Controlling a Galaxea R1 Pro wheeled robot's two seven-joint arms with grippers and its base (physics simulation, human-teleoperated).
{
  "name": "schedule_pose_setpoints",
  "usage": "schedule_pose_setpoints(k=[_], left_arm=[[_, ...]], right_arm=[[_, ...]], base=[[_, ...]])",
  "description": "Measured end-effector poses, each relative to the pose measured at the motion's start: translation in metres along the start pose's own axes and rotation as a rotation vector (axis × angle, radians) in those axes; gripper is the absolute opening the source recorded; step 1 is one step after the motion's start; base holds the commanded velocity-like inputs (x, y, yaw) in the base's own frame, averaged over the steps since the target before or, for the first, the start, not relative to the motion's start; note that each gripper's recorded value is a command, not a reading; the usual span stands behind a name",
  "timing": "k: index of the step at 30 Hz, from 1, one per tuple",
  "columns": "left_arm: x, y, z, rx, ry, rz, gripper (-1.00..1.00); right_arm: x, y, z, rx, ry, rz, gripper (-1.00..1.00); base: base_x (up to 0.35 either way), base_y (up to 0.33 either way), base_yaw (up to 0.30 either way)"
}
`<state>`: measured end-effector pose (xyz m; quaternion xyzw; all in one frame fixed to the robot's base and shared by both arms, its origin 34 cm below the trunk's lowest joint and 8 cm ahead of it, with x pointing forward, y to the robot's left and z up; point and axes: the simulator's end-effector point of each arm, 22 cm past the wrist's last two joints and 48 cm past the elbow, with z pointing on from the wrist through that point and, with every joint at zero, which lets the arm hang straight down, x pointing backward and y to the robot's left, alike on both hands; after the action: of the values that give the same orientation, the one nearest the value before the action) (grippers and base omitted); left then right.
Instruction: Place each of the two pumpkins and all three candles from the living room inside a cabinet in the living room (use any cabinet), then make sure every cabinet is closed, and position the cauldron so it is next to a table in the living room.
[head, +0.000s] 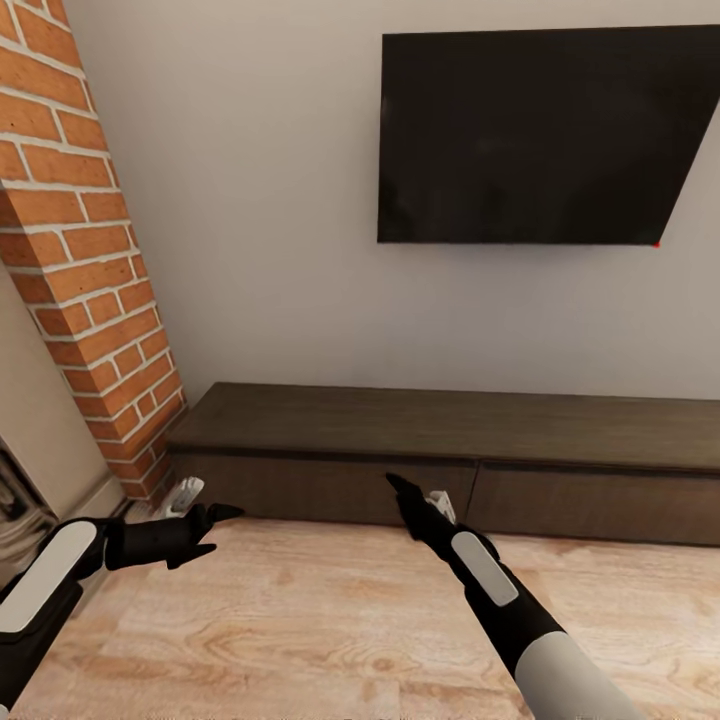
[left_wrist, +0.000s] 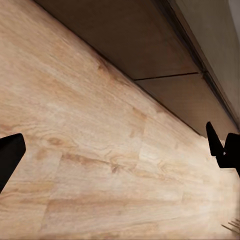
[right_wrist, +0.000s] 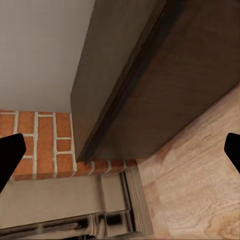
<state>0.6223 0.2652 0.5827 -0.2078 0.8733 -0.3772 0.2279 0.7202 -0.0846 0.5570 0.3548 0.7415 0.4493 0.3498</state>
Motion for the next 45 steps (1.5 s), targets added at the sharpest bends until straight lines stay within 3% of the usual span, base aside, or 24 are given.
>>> schedule_pose_setpoints(k=[9,15,24,35,37,39,45], left_arm=[[0.012,0.007,0.009,0.047,0.012,-0.031,1.00],[0.020,0.014,0.014,0.067,0.019,-0.044,1.00],[0.033,0.027,0.026,0.078,0.031,-0.046,1.00],[0.047,0.045,0.042,0.067,0.056,-0.053,1.00],[0.050,0.048,0.045,0.062,0.064,-0.056,1.00],[0.053,0.050,0.049,0.062,0.074,-0.059,1.00],[0.058,0.057,0.057,0.061,0.092,-0.072,1.00]], right_arm=[[-0.008,-0.011,-0.005,-0.137,-0.022,0.016,1.00],[-0.028,-0.037,-0.009,-0.143,-0.066,0.068,1.00],[-0.022,-0.053,-0.014,-0.203,-0.078,0.082,1.00],[-0.023,-0.082,-0.010,-0.188,-0.095,0.114,1.00],[-0.024,-0.085,-0.009,-0.191,-0.098,0.127,1.00],[-0.029,-0.082,-0.011,-0.247,-0.118,0.194,1.00],[-0.029,-0.099,-0.008,-0.245,-0.128,0.236,1.00]], base=[[0.000,0.000,0.000],[0.000,0.000,0.000],[0.000,0.000,0.000],[0.000,0.000,0.000],[0.000,0.000,0.000],[0.000,0.000,0.000],[0.000,0.000,0.000]])
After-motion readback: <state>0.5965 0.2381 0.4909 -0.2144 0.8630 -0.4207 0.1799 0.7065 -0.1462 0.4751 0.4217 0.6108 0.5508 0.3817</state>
